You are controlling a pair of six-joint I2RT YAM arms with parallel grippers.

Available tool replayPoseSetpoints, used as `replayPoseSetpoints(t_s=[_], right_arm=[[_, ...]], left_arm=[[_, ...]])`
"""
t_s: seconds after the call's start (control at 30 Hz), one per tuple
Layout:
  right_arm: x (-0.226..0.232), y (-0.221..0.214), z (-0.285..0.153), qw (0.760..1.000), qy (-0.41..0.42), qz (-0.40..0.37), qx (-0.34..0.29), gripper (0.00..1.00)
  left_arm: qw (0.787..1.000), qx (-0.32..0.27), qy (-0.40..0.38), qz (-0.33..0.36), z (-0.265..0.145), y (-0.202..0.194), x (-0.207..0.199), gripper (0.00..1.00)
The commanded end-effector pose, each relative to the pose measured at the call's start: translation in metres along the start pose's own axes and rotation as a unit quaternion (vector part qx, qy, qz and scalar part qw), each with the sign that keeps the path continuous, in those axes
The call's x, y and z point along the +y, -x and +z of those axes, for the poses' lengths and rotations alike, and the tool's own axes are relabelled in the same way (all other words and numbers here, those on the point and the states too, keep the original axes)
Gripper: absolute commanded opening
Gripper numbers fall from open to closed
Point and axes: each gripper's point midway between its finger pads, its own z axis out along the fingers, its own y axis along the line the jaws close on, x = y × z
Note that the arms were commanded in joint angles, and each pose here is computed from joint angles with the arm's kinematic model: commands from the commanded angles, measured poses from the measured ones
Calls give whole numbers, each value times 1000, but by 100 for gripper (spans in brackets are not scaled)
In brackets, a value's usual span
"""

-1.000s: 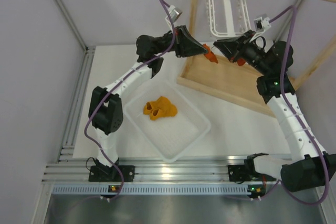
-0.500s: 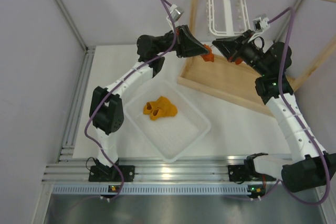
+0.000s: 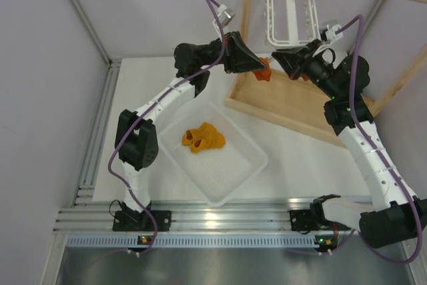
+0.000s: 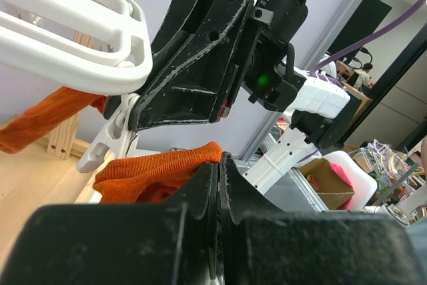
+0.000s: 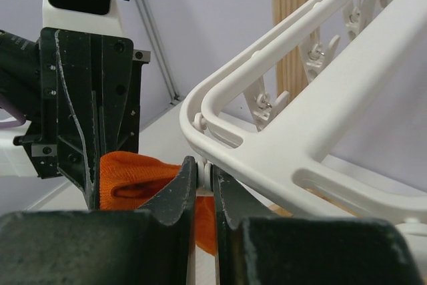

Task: Clip the socks to the hanger
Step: Clamp the sock onto the hanger.

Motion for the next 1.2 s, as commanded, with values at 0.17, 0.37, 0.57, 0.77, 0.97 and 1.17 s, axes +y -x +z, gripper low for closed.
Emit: replayPoseSetpoints(t_s=[0.17,0.37,0.57,0.77,0.97,1.17], right_arm=[[12,28,-7,999,6,-28,-42,29],[13,29,-9,999,5,-31,-41,46],[14,34,-12,999,4,-32,-43,52],[13,39,-16,998,-6,-35,-44,59],[0,40,-26,998,-42,-43,-32,62],[-22,40,-43,994,-93,-48,-25,63]], left_arm=[[999,2,-17,39,3,10,-17,0],[999,0,-16,44,4,12,-17,0],[999,-3,-10,40,5,12,-10,0],[999,-13,12,36,3,15,2,32],[999,-9,24,41,-9,12,5,48],[996,-9,62,67,-38,9,19,68]])
